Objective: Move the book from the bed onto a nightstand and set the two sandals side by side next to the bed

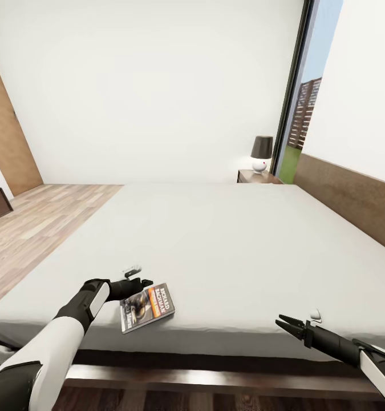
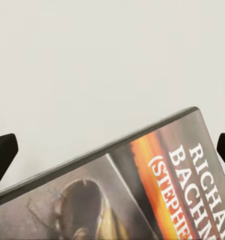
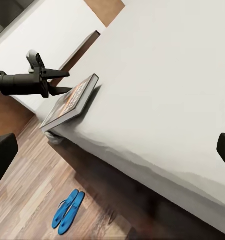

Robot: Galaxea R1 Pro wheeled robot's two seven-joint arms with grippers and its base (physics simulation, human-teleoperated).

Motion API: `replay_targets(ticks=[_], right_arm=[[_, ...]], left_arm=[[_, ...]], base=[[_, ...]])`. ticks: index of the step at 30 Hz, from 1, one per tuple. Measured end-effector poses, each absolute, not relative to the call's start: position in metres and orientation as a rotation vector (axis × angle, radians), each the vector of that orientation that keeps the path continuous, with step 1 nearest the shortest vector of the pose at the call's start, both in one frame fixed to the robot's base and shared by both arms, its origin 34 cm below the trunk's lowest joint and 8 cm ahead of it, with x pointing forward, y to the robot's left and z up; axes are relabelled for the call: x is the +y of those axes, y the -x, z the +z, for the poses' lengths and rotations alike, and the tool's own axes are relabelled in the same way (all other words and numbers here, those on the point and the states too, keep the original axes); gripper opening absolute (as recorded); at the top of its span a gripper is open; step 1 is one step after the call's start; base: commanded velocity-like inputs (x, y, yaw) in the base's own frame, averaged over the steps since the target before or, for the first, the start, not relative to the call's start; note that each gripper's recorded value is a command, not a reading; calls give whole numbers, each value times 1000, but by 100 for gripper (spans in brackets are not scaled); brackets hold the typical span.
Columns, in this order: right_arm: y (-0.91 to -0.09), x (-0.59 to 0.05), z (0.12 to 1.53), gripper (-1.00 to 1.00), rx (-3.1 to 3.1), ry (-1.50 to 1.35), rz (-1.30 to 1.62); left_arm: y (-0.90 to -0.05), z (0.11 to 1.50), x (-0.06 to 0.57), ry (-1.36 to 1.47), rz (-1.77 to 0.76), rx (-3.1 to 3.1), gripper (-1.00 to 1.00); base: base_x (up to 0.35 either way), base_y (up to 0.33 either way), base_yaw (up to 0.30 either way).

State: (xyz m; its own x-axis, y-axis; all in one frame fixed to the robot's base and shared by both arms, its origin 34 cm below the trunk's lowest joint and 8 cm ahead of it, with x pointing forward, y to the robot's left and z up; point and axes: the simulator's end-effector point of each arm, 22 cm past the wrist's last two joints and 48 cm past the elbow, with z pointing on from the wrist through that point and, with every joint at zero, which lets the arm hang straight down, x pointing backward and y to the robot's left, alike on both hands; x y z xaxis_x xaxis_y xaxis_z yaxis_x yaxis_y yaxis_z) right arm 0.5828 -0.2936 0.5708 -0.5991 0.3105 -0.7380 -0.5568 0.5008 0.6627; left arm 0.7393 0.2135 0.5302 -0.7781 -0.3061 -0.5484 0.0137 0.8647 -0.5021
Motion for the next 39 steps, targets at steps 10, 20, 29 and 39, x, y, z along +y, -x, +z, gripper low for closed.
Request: replay_targets(ticks=[10,20,29,39], right_arm=[[-583,-294,571,100,1853,205,1224],[-583,-294,571,100,1853,205,1224],[-583,-293,571,100,1854,206,1224],[-583,-293,571,100,1854,206,1224]], left_arm=[[-739,530,214,211,-649,2387,100],[-739,530,214,211,-649,2387,100],[-739,530,214,211,-649,2387,100],[-739,530,214,211,-649,2387,100]], base=[[-7,0,0],[-101,0,0],[-1,0,0],[0,0,0]])
